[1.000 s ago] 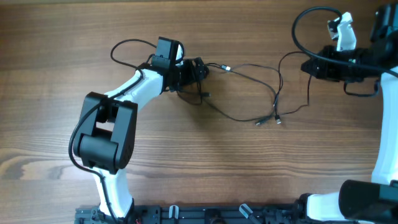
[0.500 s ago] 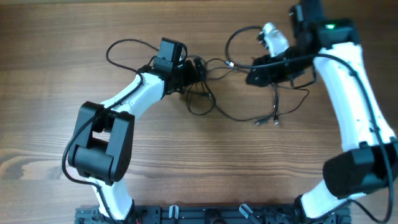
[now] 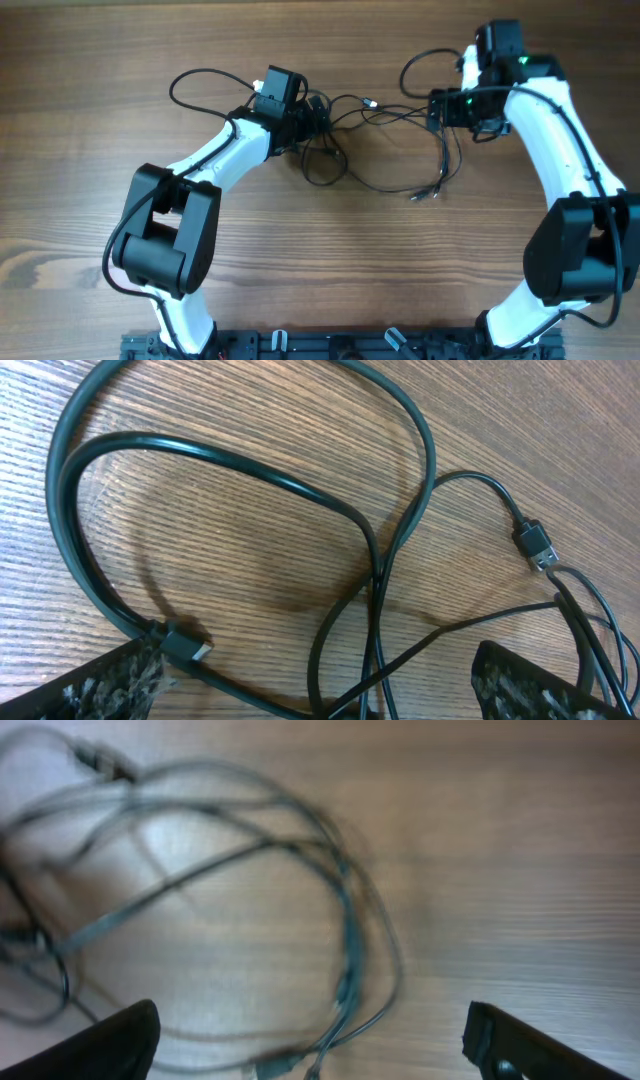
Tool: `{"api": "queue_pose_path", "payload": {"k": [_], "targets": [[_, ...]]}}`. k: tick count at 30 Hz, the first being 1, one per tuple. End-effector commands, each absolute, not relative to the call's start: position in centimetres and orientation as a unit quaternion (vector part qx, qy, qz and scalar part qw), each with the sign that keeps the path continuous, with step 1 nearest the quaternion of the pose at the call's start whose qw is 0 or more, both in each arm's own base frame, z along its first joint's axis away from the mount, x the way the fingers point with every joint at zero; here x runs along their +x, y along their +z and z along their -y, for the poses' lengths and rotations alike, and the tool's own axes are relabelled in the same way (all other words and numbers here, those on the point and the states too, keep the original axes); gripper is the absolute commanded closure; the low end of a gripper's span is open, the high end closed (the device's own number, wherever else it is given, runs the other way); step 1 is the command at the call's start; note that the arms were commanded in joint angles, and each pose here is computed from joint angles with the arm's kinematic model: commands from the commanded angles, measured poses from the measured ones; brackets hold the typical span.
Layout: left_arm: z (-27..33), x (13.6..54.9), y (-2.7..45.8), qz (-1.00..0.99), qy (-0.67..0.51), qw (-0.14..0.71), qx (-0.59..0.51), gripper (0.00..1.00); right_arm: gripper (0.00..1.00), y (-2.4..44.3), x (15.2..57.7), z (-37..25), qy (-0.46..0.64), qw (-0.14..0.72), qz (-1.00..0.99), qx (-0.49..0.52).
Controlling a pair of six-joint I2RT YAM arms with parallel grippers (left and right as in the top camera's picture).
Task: Untangle cables
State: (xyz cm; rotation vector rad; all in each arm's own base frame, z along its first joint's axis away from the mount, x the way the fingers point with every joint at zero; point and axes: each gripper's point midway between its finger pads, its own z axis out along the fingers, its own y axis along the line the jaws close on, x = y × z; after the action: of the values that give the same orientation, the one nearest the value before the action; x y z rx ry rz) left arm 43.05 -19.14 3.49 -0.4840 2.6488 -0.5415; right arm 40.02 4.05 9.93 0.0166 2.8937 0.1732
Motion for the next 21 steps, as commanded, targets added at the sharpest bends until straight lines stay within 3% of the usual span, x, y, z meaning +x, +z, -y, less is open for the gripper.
{"api": "queue_pose_path", "payload": {"k": [1,5,8,11,15,18,21], "targets": [[19.0,43.1,4.1,-0.943,-0.196,0.202,-0.179,0.0,0.0,5.7,39.6,-5.7,0.096,0.128,-0.985,-0.057],[19.4,43.0,4.1,-0.943,-0.197,0.201,-0.175,0.0,0.0,4.2,41.1,-8.3,0.17,0.193,-0.963,-0.078],[20.0,42.6,4.1,-0.945,-0.198,0.2,-0.168,0.0,0.0,4.8,43.8,-6.7,0.116,0.251,-0.958,-0.074],[20.9,42.3,3.6,-0.947,-0.198,0.196,-0.159,0.0,0.0,6.3,46.1,-6.9,0.095,0.312,-0.934,-0.144],[21.1,42.3,2.6,-0.949,-0.196,0.191,-0.158,0.0,0.01,6.7,45.9,-8.4,0.115,0.324,-0.911,-0.226],[21.2,42.3,2.6,-0.949,-0.196,0.191,-0.157,0.0,0.0,5.5,45.2,-5.4,0.09,0.275,-0.957,-0.017],[21.1,42.3,2.6,-0.949,-0.196,0.191,-0.157,0.01,0.0,5.8,40.1,-3.9,0.085,0.18,-0.967,0.16]]}}
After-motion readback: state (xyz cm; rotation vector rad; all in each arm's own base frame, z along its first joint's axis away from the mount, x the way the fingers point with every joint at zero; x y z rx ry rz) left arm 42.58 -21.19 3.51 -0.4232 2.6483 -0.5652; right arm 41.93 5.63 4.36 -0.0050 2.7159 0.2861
